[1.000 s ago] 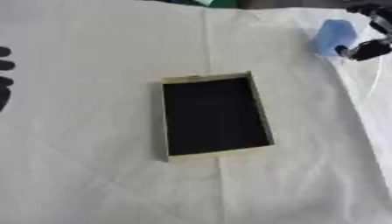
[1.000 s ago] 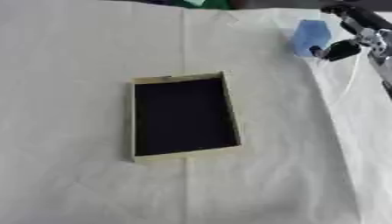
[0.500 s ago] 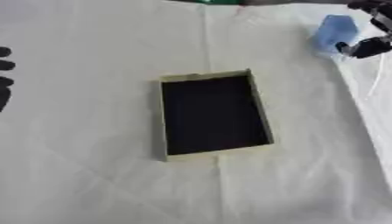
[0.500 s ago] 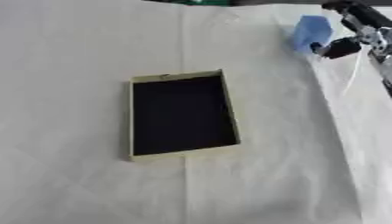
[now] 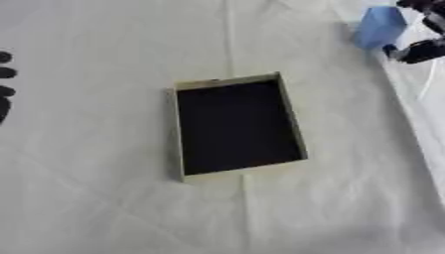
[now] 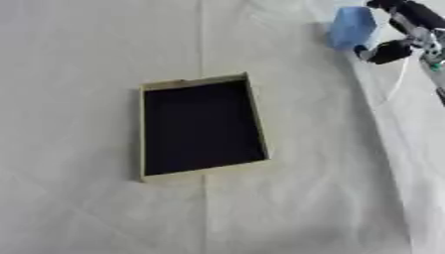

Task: Pick up objects on the table and place them in the box.

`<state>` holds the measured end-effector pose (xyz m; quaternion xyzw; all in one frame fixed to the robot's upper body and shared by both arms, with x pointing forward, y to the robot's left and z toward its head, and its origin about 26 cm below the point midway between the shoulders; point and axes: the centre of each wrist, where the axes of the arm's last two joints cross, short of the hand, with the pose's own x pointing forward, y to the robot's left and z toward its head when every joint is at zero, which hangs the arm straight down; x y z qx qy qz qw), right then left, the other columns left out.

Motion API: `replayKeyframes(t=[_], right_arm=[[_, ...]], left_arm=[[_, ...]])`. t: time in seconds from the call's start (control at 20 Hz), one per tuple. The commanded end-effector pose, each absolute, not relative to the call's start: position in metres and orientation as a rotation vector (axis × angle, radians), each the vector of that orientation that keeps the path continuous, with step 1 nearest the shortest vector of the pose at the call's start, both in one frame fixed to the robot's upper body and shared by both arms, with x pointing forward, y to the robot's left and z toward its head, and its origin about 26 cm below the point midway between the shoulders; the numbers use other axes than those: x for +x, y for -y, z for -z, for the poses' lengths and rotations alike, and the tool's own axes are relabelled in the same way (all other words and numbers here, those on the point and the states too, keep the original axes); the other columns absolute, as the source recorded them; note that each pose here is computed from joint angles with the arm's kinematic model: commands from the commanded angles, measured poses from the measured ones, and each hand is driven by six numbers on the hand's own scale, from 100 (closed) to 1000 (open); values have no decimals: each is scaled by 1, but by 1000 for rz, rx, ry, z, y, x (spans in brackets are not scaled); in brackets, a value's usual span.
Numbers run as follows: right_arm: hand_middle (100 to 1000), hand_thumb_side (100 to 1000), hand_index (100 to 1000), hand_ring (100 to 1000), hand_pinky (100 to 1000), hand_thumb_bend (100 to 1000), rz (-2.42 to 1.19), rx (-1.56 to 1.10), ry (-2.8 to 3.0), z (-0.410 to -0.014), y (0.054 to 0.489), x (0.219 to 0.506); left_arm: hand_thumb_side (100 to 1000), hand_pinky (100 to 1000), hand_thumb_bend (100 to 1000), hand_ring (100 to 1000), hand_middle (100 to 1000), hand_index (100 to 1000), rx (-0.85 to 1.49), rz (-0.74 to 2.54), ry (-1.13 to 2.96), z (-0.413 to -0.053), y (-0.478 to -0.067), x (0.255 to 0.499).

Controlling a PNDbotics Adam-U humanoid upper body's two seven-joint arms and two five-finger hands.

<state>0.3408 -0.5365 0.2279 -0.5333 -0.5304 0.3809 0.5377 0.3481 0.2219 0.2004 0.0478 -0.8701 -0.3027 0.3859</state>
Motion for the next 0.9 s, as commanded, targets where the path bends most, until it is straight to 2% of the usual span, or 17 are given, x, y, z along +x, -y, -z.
replayKeyframes(t=[0.05, 0.35, 0.9], right_arm=[[892, 181, 968, 962, 944, 289, -894, -1348, 1278, -257, 544, 333], [776, 167, 904, 913, 907, 267, -865, -1398, 1311, -257, 542, 335], [768, 193, 902, 906, 899, 285, -887, -1395, 1362, -260, 532, 341]], left_arm=[[714, 697, 598, 775, 771, 903, 133, 787, 2242, -209, -224, 345], [715, 697, 597, 776, 771, 903, 129, 788, 2241, -209, -224, 345], [715, 697, 597, 771, 769, 902, 124, 793, 2242, -209, -223, 346]])
